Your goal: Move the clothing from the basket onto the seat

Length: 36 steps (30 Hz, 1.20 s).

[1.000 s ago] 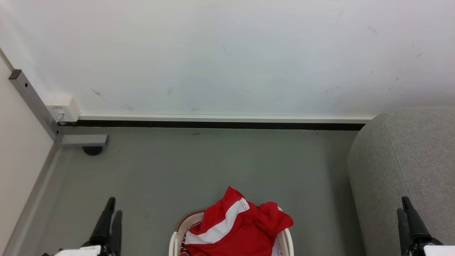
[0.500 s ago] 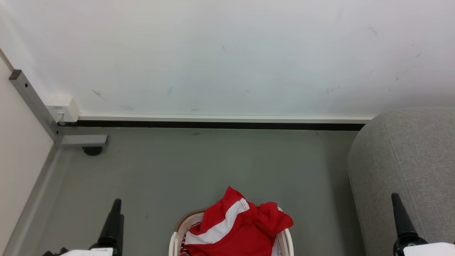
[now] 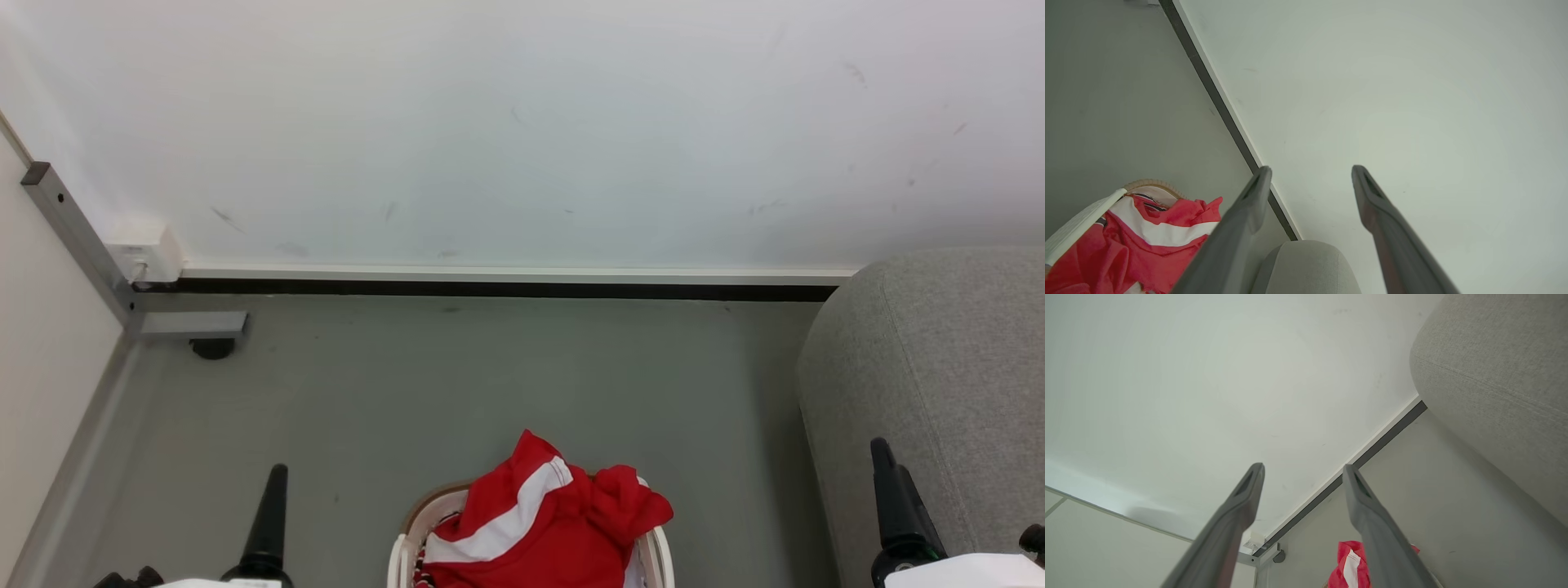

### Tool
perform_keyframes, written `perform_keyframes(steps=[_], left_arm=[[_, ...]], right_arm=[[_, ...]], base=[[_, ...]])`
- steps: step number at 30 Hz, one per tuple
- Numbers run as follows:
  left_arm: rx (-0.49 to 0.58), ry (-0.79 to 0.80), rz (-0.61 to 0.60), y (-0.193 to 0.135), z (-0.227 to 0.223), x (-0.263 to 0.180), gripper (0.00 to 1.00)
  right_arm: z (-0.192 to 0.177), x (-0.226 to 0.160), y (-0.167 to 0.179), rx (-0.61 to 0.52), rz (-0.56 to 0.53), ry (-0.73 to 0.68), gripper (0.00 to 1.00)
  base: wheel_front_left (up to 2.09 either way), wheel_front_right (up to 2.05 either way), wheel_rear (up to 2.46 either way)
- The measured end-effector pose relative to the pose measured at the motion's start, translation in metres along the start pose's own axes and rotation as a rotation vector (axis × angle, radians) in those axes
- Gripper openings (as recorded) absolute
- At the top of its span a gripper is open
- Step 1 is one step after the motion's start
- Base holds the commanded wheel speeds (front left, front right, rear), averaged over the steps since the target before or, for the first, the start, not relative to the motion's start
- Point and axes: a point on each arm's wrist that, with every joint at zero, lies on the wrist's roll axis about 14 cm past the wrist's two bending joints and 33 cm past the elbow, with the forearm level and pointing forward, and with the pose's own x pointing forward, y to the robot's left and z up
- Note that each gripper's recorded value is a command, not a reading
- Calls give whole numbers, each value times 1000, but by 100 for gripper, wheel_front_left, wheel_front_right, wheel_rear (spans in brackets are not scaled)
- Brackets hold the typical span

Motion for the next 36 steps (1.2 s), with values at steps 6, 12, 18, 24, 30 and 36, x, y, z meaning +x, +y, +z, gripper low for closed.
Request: perform_keyframes(steps=[6, 12, 18, 24, 30, 36], left_arm=[[70, -2, -10, -3, -1, 0, 100], [138, -3, -20, -5, -4, -1, 100], [202, -3, -22, -4, -6, -3, 100], [276, -9, -28, -4, -6, -4, 100], [343, -12, -34, -5, -7, -6, 100], [410, -10, -38, -3, -9, -8, 100]], right_arm=[[-2, -1, 3, -88, 12, 2, 100], [-4, -1, 7, -176, 27, 1, 100], [-6, -2, 10, -253, 42, -2, 100], [-10, -4, 13, -327, 56, 1, 100], [-10, -4, 15, -399, 68, -5, 100], [-9, -4, 16, -473, 77, -15, 100]], base=[[0, 0, 0], [0, 0, 0], [0, 0, 0], [0, 0, 0], [0, 0, 0], [0, 0, 0]])
